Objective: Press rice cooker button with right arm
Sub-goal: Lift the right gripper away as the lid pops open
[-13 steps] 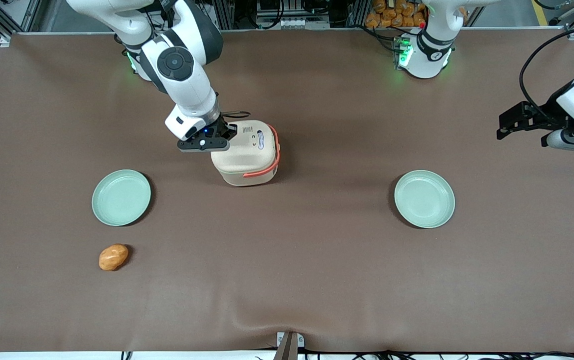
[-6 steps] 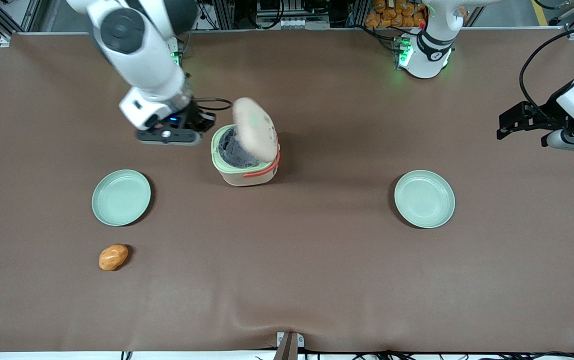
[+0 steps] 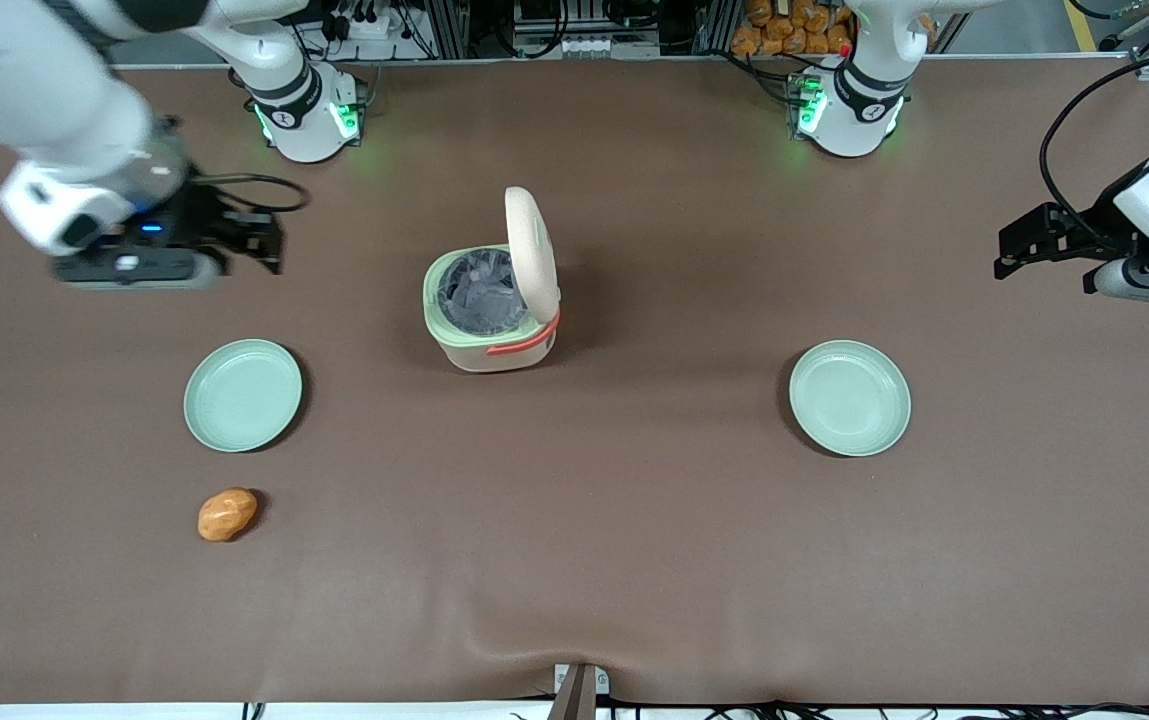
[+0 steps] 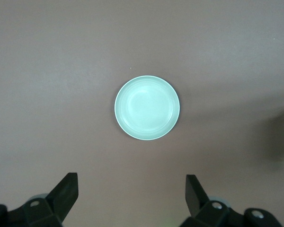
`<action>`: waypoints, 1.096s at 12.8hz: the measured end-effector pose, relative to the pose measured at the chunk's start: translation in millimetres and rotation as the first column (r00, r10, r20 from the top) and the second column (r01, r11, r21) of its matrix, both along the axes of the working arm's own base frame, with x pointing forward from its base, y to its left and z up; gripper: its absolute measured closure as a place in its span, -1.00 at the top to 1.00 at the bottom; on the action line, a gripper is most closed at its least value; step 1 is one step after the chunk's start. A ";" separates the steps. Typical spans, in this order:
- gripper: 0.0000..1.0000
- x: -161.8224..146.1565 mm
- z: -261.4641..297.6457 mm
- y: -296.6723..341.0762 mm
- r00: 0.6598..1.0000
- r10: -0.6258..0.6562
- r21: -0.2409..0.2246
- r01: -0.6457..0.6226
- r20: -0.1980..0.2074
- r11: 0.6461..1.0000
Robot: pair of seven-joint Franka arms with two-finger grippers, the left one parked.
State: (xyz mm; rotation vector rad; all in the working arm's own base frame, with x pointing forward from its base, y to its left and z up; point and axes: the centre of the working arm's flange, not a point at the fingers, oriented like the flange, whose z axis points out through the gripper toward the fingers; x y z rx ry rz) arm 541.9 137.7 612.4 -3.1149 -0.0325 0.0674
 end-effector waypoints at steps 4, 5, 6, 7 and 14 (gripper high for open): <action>1.00 8.1 12.8 -91.2 0.999 0.052 0.006 -0.052 0.013 0.999; 1.00 8.4 14.5 -109.1 0.998 0.063 0.007 -0.063 0.015 0.998; 1.00 8.2 15.3 -122.9 0.998 0.068 0.008 -0.068 0.015 0.998; 1.00 7.1 16.1 -130.9 0.998 0.066 0.009 -0.066 0.012 0.998; 1.00 0.6 27.3 -135.6 0.998 0.066 -0.009 -0.066 0.018 0.998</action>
